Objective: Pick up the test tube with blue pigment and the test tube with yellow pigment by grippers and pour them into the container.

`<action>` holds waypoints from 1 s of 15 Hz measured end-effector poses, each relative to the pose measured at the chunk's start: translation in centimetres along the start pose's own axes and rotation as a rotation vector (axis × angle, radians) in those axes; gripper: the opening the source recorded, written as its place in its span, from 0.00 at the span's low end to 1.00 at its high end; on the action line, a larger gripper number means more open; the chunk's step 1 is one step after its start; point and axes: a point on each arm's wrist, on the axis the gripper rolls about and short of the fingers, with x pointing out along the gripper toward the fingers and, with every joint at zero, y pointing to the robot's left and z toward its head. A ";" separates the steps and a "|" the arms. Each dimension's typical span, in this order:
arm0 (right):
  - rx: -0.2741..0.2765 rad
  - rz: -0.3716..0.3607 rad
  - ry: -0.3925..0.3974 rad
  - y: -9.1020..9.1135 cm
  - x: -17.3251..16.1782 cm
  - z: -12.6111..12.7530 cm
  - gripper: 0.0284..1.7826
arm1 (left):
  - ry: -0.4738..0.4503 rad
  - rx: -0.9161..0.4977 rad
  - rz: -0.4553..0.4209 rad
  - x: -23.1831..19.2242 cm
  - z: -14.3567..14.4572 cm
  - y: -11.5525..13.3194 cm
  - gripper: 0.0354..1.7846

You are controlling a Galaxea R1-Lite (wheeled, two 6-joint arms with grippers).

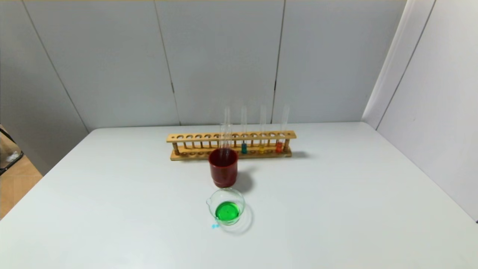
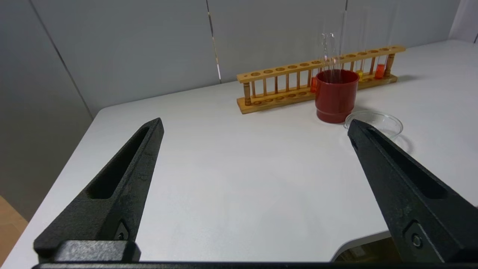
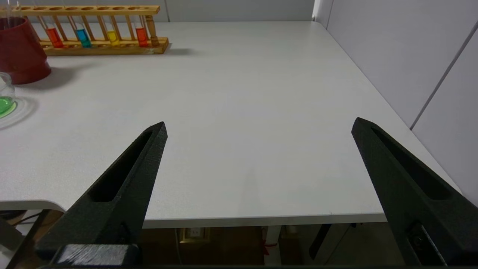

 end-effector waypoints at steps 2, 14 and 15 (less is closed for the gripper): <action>0.000 0.000 0.000 0.0 0.0 0.0 0.97 | -0.016 -0.031 0.015 -0.4 -0.5 -0.1 0.97; 0.000 0.000 0.000 0.0 0.0 0.0 0.97 | 0.076 0.012 0.191 0.2 -4.8 0.2 0.97; 0.000 0.000 0.000 0.0 0.0 0.0 0.97 | 0.095 0.015 0.182 0.2 -5.0 0.2 0.97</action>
